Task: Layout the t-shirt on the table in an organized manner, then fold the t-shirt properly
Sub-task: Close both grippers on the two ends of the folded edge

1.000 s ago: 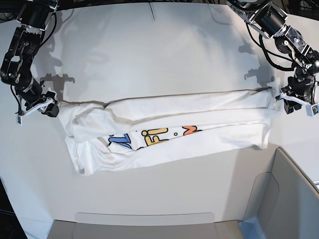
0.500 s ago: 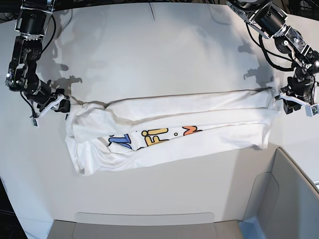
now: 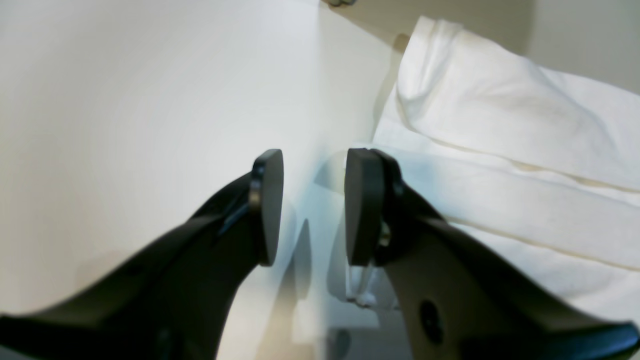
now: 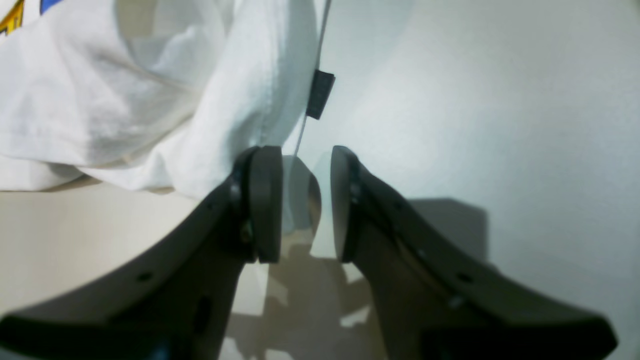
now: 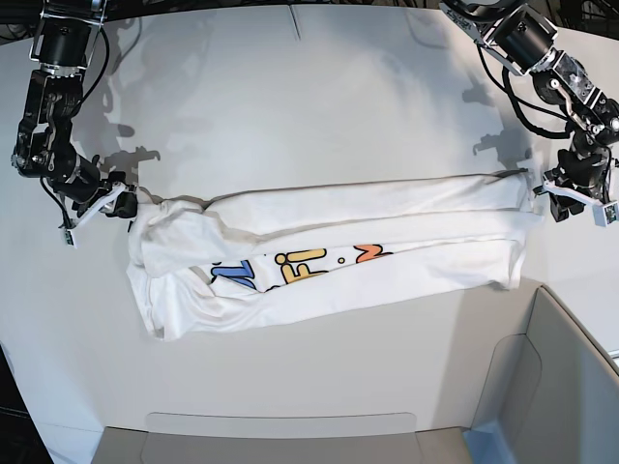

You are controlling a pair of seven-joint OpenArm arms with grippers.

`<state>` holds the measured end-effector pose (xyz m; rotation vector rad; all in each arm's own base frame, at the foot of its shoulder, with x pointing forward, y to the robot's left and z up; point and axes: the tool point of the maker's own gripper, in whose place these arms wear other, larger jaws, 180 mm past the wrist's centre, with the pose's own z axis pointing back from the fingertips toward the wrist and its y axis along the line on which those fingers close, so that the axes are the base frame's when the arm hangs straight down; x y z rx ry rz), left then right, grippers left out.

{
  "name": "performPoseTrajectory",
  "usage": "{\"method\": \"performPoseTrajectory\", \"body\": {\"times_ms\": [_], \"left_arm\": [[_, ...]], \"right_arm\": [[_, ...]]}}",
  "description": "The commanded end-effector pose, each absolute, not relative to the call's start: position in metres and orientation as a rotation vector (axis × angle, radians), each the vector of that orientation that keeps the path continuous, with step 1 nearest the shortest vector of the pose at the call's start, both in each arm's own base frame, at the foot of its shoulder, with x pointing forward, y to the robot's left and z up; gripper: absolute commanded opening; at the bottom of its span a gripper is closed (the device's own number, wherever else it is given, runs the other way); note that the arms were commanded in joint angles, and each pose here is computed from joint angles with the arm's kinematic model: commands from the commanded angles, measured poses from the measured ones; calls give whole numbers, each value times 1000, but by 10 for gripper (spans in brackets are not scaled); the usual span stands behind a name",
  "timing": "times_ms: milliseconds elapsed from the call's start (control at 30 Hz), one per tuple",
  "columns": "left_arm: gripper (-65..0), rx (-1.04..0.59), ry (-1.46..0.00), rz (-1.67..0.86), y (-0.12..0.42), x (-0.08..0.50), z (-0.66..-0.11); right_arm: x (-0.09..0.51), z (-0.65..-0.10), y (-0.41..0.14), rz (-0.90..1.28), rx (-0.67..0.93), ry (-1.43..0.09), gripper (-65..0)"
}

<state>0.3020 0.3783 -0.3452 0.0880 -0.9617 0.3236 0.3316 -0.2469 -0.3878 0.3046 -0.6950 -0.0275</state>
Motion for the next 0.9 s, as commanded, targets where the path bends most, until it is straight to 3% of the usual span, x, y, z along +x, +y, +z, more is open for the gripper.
{"method": "performPoseTrajectory", "body": {"times_ms": [0, 167, 367, 667, 867], "left_arm": [[-427, 105, -1027, 315, 385, 311, -325], [-426, 95, -1027, 316, 379, 311, -327], [-340, 124, -980, 293, 378, 304, -319], [-344, 128, -978, 290, 378, 304, -317], [-394, 124, -978, 292, 377, 305, -318]], "right_arm": [[339, -378, -249, 15, 280, -721, -505], [336, -384, -242, 44, 271, -697, -649], [336, -385, -241, 46, 273, -696, -650], [336, -385, -242, 42, 272, -697, -650], [336, -385, -243, 43, 271, -697, -650]]}}
